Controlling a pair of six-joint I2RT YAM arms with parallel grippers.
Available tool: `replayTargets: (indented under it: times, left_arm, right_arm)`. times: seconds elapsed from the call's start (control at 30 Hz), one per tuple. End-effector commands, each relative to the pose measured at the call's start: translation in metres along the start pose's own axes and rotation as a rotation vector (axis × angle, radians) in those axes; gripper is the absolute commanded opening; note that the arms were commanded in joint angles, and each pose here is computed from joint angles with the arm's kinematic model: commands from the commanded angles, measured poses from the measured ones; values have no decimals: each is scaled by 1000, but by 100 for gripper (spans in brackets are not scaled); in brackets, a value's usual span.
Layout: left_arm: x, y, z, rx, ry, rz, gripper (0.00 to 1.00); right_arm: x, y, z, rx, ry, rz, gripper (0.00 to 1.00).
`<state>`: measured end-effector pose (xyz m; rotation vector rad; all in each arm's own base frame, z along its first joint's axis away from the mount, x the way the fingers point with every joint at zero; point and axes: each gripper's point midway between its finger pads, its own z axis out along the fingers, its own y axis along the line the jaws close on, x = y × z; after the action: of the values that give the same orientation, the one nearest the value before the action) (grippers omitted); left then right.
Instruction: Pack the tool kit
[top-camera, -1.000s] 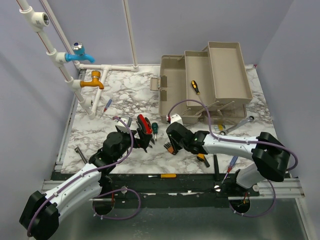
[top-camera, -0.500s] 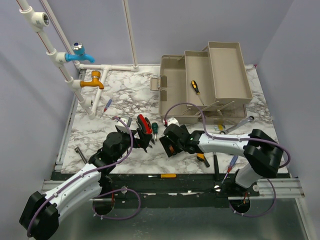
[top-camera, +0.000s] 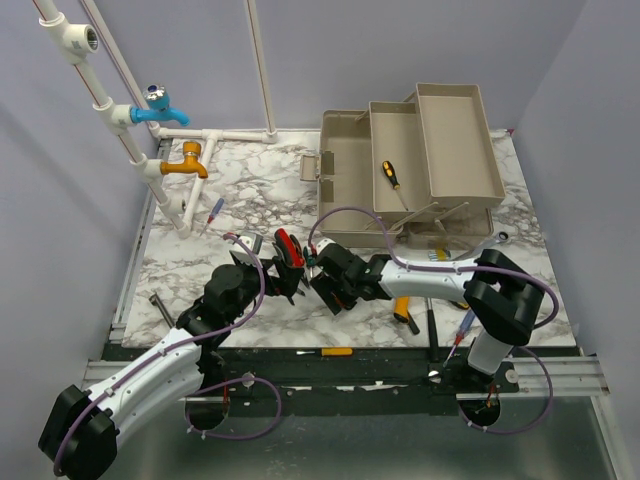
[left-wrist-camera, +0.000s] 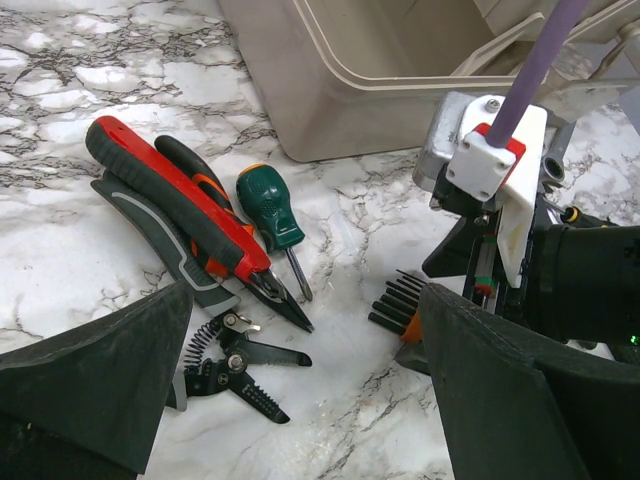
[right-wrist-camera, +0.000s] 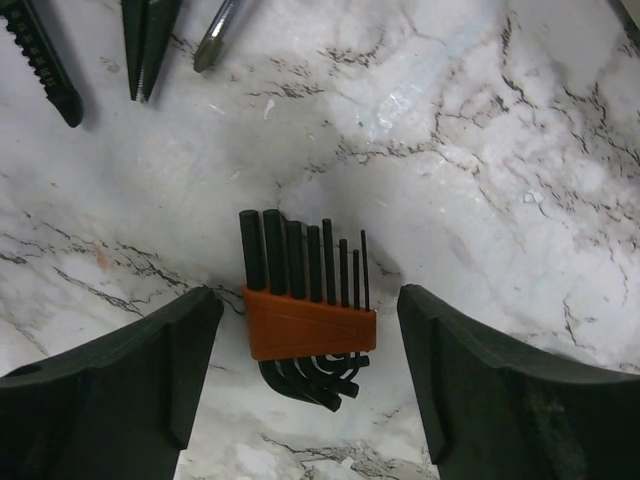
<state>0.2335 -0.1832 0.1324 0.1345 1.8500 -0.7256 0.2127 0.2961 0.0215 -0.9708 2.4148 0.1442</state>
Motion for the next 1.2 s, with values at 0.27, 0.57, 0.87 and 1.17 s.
replayTargets:
  times: [0.27,0.57,0.87,1.17]
  left_arm:
    - [0,0,-2,0,1,10,99]
    - [0,0,-2,-1,0,11,99]
    - [0,1,-2,-5,0,13,99]
    - [-1,2,-2,-9,-6,12,99]
  right_arm:
    - [41,26,3,-151,108,31,59]
    - [53,9,8,-53,137,34,36]
    - [17,-28,-4,152,-7,49,1]
    - [-26,-48,-52,197,-230,86,1]
